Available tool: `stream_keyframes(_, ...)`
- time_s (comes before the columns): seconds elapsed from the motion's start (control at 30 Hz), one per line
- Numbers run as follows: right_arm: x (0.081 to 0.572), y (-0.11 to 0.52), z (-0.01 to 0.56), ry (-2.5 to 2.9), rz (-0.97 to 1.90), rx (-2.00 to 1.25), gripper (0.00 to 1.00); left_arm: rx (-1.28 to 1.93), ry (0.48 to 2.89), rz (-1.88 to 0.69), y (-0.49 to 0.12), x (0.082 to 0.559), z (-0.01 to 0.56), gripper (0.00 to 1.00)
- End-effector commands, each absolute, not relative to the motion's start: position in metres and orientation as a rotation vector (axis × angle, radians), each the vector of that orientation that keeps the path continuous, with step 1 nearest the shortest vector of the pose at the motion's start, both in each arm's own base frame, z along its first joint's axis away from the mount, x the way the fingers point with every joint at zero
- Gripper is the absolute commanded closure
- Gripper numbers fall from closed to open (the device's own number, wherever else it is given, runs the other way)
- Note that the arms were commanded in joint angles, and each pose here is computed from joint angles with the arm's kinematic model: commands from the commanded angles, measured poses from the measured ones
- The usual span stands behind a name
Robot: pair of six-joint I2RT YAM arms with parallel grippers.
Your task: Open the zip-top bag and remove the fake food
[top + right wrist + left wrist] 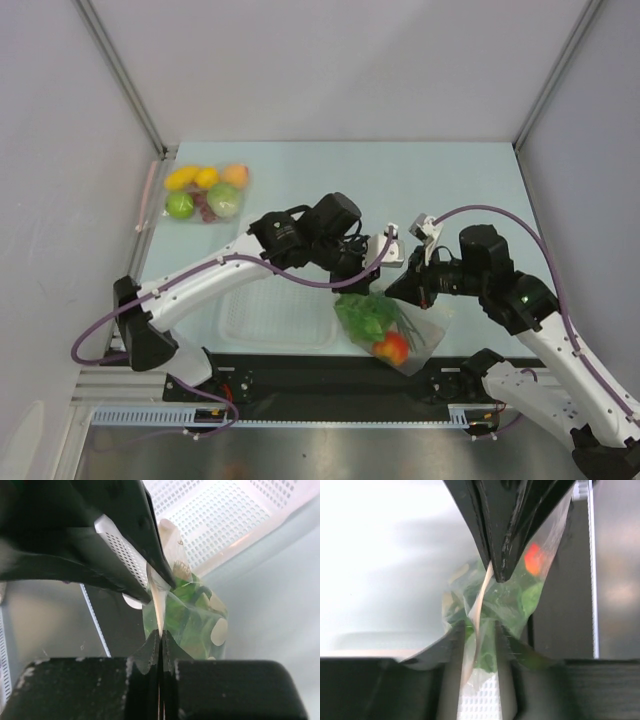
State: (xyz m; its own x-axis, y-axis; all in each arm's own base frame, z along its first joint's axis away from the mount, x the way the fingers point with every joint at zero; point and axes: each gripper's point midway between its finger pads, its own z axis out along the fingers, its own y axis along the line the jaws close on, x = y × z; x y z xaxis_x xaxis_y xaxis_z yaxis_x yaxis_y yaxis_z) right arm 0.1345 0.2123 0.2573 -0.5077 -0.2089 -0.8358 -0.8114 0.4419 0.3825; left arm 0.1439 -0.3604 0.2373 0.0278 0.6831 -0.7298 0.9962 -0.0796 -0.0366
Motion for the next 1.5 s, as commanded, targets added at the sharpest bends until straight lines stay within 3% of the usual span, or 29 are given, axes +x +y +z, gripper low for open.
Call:
stream_keyframes(0.0,0.142,0.213,0.259,1.931,1.016,-0.85,1.0,1.638,1.566,-0.856,-0.365,0.151,0.284,0.62)
stream_keyframes(0.07,0.146,0.21,0.262,1.914,0.982,-0.838,1.0,1.562,1.577,-0.827,-0.36,0.162,0.286,0.4)
stream_keyframes(0.13,0.149,0.207,0.263,1.902,0.96,-0.836,1.0,1.456,1.562,-0.845,-0.351,0.168,0.295,0.31)
stream_keyframes(0.33,0.156,0.2,0.274,1.839,1.008,-0.789,1.0,1.189,1.502,-0.936,-0.316,0.193,0.308,0.18)
stream_keyframes(0.73,0.156,0.194,0.297,1.705,1.138,-0.742,1.0,1.074,1.544,-1.04,-0.313,0.203,0.266,0.19)
stream_keyframes(1.17,0.139,0.198,0.31,1.655,1.225,-0.772,1.0,1.019,1.483,-1.163,-0.33,0.214,0.266,0.21)
stream_keyframes(1.47,0.136,0.2,0.308,1.65,1.262,-0.777,1.0,1.027,1.424,-1.272,-0.34,0.207,0.273,0.57)
